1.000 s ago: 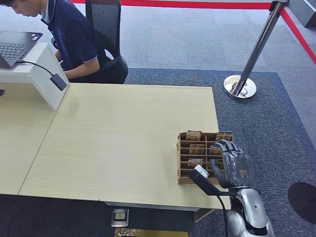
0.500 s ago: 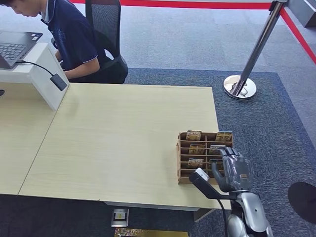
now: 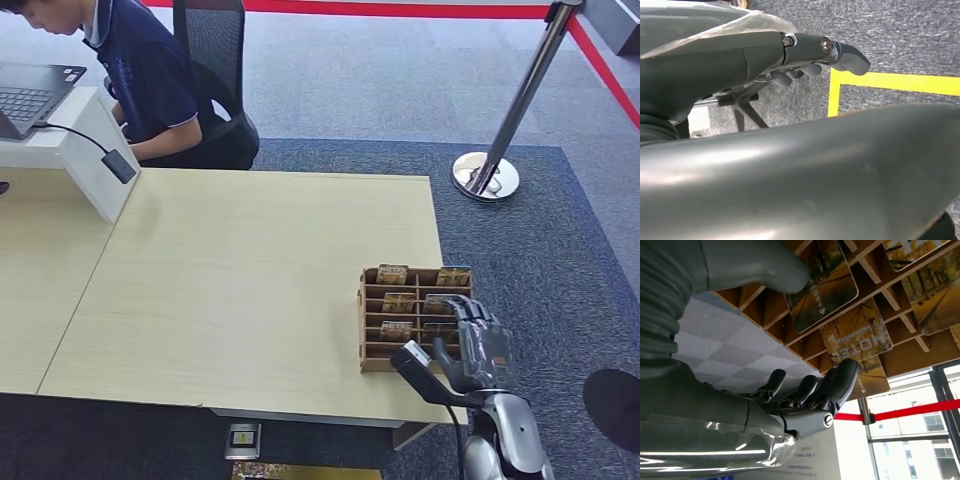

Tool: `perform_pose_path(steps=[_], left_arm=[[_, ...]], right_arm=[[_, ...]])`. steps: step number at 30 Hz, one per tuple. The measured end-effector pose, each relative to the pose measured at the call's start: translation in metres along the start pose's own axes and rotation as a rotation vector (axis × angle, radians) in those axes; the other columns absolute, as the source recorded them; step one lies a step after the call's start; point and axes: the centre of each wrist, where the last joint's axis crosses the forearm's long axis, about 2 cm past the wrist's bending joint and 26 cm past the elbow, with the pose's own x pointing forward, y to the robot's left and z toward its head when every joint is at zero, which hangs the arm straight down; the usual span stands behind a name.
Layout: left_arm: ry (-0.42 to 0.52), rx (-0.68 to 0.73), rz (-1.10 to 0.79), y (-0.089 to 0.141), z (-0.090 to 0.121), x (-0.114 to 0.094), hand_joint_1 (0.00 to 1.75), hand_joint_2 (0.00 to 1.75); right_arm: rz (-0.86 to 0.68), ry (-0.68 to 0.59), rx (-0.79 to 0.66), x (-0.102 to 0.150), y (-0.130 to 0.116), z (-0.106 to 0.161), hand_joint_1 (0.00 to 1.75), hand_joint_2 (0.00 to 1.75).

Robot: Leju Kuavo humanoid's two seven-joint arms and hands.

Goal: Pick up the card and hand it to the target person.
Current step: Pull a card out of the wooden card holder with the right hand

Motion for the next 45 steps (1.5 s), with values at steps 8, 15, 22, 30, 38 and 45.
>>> perform_pose_path(steps=[8,15,22,30,38,45], left_arm=[[0.001,0.000,-0.003,0.000,0.000,0.000,0.00,0.00],[0.001,0.000,-0.009,0.001,0.000,0.000,0.00,0.00],[0.000,0.000,-0.016,0.001,0.000,0.000,0.00,0.00],[0.000,-0.002,-0.024,0.002,0.000,0.001,0.00,0.00],[0.001,-0.001,-0.024,0.003,0.000,0.000,0.00,0.00],[0.004,-0.001,-0.024,0.003,0.000,0.000,0.00,0.00]], right_arm=[[-0.006,0.018,0.014,-0.003,0.004,0.002,0.64,1.75],[-0.011,0.023,0.011,-0.004,0.006,0.003,0.58,1.75],[-0.005,0.008,0.011,-0.001,0.007,0.002,0.61,1.75],[-0.004,-0.004,0.021,0.003,0.008,-0.001,0.66,1.75],[-0.005,-0.013,0.032,0.006,0.011,-0.001,0.86,1.75],[-0.003,-0.010,0.036,0.005,0.011,-0.002,0.78,1.75]])
